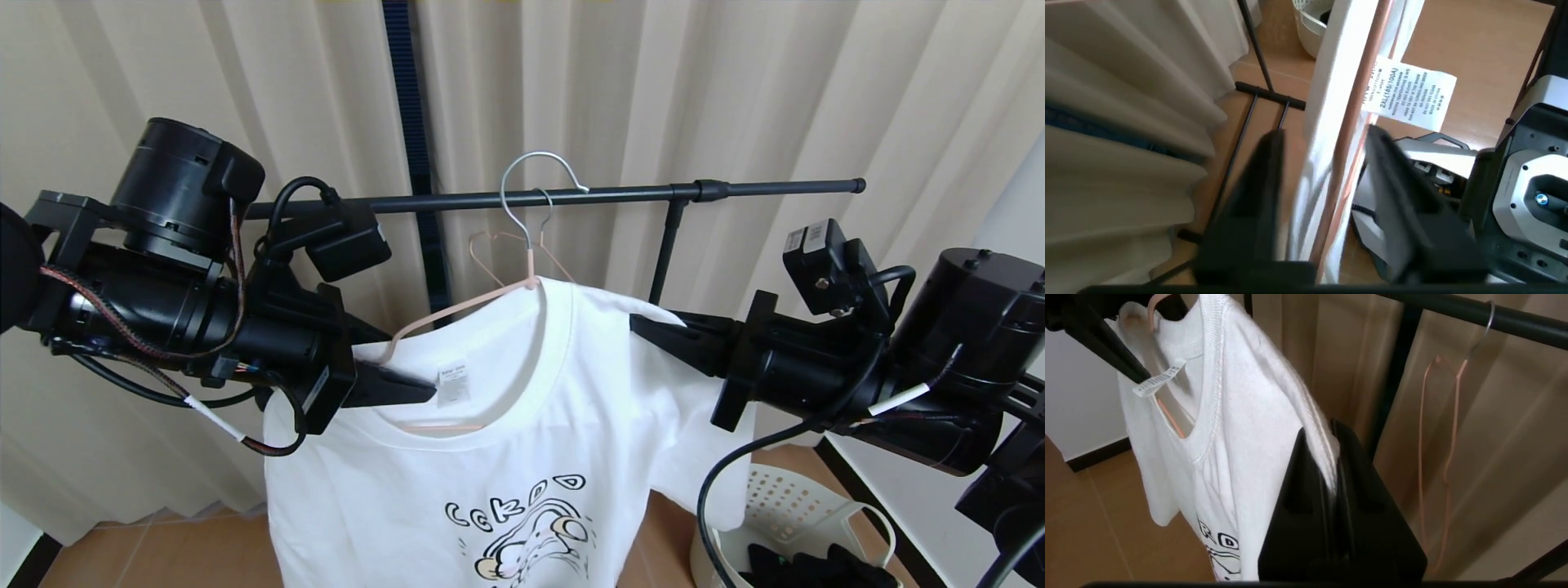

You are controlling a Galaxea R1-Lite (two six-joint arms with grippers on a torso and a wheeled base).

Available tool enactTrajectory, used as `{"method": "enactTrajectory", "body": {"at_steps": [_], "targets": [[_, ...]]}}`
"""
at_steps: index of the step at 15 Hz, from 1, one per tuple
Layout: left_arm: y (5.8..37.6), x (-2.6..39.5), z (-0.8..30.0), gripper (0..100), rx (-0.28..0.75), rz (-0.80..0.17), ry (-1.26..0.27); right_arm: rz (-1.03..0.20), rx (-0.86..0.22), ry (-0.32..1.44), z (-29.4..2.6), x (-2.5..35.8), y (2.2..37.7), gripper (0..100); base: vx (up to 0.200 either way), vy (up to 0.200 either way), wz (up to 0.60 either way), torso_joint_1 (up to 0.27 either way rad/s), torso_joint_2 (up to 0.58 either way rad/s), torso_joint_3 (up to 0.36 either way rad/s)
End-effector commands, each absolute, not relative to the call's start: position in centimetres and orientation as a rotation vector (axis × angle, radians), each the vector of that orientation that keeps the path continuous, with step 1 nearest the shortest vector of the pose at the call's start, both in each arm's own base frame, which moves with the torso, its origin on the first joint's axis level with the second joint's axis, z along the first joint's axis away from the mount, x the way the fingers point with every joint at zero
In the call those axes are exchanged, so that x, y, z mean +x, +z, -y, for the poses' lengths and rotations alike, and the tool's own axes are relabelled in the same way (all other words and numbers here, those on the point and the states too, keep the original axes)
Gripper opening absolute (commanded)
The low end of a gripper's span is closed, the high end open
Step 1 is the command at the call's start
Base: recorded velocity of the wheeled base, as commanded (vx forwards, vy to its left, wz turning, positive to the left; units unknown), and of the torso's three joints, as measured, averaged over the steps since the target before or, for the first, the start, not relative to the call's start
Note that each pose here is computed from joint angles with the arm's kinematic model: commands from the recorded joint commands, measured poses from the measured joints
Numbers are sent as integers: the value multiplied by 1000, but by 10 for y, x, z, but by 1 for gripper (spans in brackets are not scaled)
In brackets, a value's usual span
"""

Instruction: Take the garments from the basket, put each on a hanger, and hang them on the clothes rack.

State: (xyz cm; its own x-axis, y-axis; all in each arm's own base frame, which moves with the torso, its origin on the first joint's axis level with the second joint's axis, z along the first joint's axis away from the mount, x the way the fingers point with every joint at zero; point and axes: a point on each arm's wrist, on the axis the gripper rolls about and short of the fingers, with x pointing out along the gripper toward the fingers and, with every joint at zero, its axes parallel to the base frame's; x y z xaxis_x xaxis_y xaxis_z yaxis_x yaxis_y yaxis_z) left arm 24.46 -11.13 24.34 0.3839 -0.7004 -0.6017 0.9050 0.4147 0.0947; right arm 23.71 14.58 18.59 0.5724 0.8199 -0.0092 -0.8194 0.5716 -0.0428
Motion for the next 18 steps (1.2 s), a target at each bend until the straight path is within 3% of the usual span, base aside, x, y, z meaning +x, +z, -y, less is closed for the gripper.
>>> {"method": "enactTrajectory", "body": {"at_steps": [1, 8, 9, 18], "targets": [[245, 244, 111, 0, 451, -517, -1067, 13, -44, 962, -146, 237, 186, 0, 0, 0, 0, 0, 0, 0], [246, 243, 111, 0, 450, -514, -1064, 24, -44, 960, -145, 236, 189, 0, 0, 0, 0, 0, 0, 0], [246, 243, 111, 0, 451, -509, -1063, 22, -45, 960, -145, 236, 188, 100, 0, 0, 0, 0, 0, 0], [260, 226, 95, 0, 433, -466, -1017, 21, -80, 980, -121, 238, 185, 100, 0, 0, 0, 0, 0, 0]]}}
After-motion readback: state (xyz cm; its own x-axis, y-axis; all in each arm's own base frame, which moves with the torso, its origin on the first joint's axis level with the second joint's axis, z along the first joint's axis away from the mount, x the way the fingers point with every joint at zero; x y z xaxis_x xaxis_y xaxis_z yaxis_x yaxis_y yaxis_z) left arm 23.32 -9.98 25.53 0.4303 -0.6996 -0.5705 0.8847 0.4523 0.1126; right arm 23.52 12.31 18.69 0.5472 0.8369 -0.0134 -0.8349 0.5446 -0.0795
